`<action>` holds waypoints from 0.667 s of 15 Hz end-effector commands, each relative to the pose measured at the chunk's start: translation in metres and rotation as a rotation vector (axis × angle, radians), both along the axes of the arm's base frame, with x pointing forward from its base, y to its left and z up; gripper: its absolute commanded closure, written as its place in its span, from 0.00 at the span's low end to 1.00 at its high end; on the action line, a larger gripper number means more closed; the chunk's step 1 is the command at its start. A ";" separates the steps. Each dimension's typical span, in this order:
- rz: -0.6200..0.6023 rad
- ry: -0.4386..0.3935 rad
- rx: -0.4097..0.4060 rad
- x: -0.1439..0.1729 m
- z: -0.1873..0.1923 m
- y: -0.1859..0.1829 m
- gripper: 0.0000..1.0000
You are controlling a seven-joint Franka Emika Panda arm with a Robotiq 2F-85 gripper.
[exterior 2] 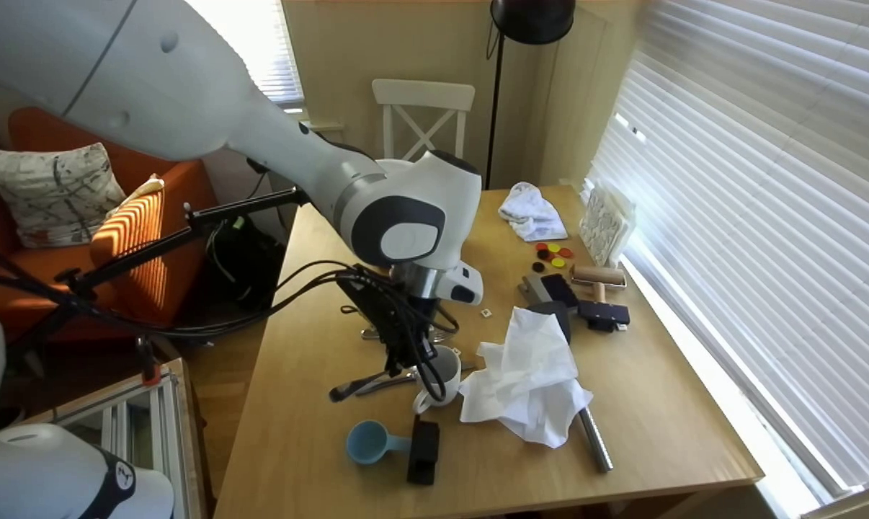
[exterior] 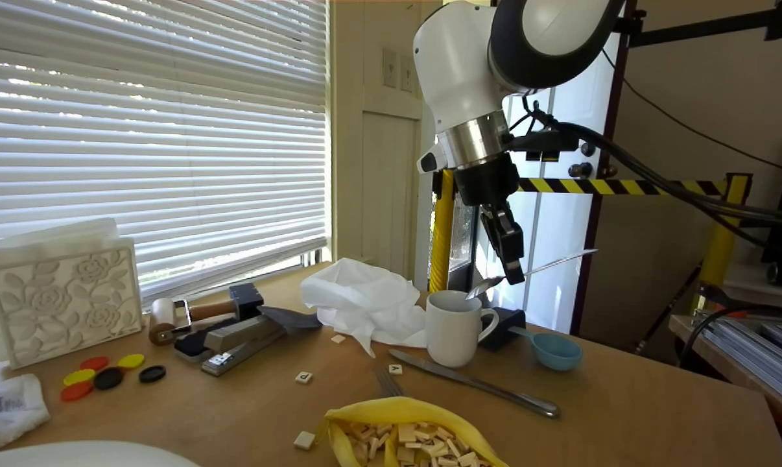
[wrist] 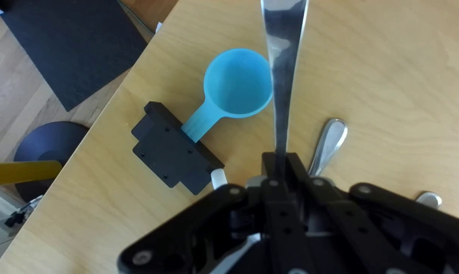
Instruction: Pick up the spoon and put it in the cup
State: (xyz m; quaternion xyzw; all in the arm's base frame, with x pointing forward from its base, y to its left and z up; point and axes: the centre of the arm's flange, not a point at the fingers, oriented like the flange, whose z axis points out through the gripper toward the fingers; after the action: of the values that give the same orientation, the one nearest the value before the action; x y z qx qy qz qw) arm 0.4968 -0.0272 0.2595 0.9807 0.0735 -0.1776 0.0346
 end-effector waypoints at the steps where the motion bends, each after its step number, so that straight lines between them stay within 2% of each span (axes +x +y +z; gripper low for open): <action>1: 0.053 0.028 0.013 0.017 -0.005 -0.008 0.98; 10: 0.123 0.149 0.018 0.046 -0.010 -0.025 0.98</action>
State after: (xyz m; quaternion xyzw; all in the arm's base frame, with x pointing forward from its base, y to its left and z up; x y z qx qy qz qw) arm 0.5201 -0.0443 0.2470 0.9677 0.1198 -0.2202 0.0254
